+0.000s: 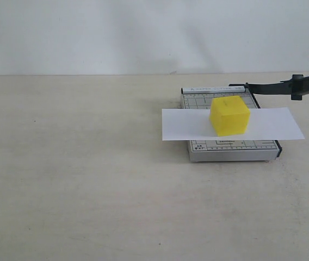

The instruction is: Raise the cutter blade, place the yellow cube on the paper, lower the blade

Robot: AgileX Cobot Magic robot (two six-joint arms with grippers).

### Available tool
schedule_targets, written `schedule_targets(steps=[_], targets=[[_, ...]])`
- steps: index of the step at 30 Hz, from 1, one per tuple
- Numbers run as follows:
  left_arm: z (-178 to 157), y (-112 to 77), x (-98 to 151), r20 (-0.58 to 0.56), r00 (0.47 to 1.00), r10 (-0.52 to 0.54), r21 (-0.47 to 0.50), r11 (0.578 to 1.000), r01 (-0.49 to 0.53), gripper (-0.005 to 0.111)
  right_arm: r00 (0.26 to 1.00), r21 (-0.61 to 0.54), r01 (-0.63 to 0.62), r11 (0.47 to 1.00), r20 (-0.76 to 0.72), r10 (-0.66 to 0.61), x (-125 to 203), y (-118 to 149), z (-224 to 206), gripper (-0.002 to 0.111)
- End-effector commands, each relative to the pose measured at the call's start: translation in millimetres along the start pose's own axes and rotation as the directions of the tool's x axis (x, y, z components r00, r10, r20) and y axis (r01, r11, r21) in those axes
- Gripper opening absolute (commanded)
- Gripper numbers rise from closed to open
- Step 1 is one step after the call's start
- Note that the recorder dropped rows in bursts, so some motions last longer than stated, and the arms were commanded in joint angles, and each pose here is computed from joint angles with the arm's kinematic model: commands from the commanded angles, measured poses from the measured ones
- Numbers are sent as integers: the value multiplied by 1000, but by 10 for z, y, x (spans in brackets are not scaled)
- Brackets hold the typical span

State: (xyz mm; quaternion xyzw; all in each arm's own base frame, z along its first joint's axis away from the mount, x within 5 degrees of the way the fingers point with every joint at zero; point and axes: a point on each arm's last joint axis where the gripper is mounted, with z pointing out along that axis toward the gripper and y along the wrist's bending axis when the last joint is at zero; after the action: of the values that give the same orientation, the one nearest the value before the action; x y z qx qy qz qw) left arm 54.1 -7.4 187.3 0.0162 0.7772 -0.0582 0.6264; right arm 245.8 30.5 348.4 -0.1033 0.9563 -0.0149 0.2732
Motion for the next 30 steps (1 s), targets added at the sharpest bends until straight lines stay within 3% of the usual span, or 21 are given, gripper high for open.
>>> schedule_targets(steps=[1, 15, 30], targets=[[1, 4, 10, 1, 1000, 0, -5, 1000, 0, 4, 994, -23, 48, 999, -101, -50, -48, 6, 225, 62], [1, 4, 10, 1, 1000, 0, -5, 1000, 0, 4, 990, 7, 94, 996, -106, -92, -138, -22, 499, 62], [1, 4, 10, 1, 1000, 0, -5, 1000, 0, 4, 993, 46, 115, 992, -26, -114, -226, -52, 497, 62]])
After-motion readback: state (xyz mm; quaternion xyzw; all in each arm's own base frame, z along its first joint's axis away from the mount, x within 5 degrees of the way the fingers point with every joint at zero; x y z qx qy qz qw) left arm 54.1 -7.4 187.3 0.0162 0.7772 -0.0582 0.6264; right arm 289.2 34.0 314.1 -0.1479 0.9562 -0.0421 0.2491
